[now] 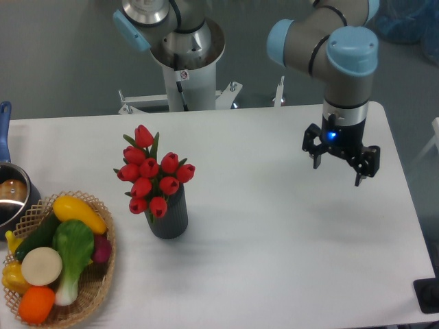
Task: Pick up the flowers from the vase
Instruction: 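Move the open gripper toward the red tulips in the vase, then lower the open gripper around the tulip stems above the vase, then close the gripper on the tulip bouquet stems, then lift the tulip bouquet up out of the grey vase and away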
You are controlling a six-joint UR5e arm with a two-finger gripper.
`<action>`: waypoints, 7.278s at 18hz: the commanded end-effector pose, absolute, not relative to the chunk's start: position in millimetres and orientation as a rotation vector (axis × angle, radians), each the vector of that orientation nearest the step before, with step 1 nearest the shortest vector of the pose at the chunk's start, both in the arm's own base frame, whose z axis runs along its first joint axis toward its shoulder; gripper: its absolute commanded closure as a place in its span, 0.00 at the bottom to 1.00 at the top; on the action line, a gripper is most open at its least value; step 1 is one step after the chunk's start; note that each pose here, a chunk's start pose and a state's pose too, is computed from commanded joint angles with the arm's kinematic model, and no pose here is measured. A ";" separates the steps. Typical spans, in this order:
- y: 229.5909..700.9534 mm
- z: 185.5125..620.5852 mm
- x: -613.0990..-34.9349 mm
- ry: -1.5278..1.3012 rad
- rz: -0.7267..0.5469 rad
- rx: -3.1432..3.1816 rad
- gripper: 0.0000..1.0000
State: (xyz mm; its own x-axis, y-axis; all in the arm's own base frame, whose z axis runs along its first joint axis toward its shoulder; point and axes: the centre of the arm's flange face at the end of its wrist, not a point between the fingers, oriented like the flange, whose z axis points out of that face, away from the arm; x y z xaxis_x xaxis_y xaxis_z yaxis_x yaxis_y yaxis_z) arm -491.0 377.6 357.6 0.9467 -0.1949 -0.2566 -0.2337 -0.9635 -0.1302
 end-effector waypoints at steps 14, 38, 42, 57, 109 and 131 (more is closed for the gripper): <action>297.8 336.4 -544.8 0.069 0.384 -3.059 0.00; 385.7 376.2 -367.3 0.335 0.188 -2.616 0.00; 390.2 365.6 -321.9 0.371 0.085 -2.547 0.00; 417.9 355.8 -284.8 0.397 -0.203 -2.217 0.00; 438.6 473.8 -349.5 -0.071 -0.485 -1.940 0.94; 374.0 501.7 -444.5 -0.056 -0.091 -2.023 1.00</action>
